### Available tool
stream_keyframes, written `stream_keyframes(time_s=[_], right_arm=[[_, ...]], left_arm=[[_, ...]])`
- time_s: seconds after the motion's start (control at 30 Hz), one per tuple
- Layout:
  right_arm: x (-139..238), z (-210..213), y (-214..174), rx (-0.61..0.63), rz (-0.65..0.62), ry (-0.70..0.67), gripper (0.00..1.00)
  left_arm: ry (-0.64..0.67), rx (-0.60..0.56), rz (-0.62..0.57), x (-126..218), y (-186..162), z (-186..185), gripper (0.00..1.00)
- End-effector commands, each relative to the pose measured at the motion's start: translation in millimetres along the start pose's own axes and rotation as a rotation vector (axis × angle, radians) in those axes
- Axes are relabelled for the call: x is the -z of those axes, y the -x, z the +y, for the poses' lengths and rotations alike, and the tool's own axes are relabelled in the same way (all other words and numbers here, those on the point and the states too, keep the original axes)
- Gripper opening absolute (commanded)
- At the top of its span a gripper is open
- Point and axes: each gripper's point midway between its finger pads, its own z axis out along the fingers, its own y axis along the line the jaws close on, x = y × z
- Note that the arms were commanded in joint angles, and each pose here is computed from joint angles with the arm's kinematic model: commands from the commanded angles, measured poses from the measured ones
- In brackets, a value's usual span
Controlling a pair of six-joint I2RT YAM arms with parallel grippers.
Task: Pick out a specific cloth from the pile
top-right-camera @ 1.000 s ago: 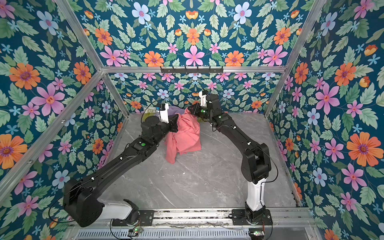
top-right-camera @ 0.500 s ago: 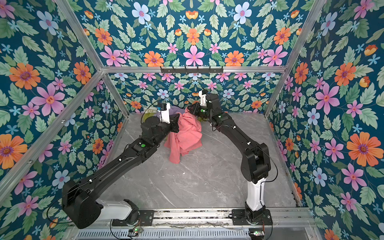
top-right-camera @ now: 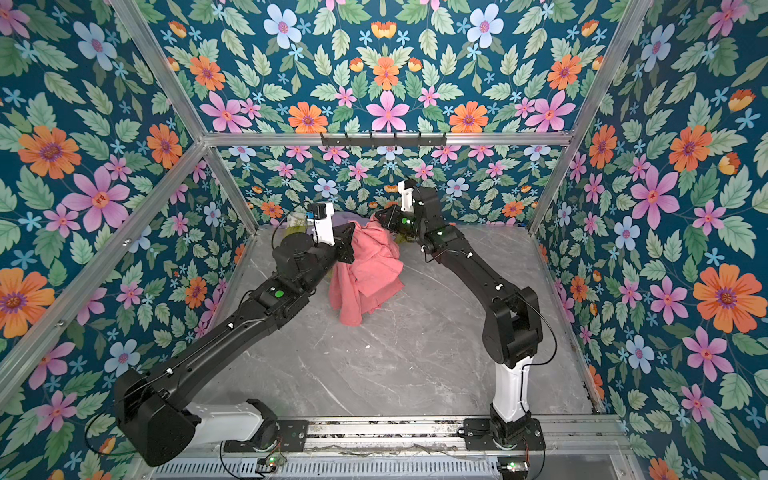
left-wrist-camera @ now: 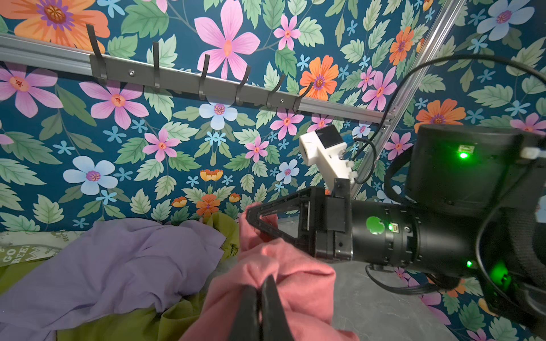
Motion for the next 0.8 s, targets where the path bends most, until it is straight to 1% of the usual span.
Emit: stream_keyframes(time_s=[0.0,0.37,0.77], right_arm=[[8,11,6,0.021,-0.019,0.018,0.0],[17,14,5,0.035,-0.025,0.014,0.0],[32,24,8,0.048,-0.047,0.019,0.0]], left_arm=[[-0.005,0.004,-0.068,4,21,-3,0.0],[-0.005,0.015,-0.07,12,24,-3,0.0],[-0.03,0.011,-0.081,23,39,-8,0.01]])
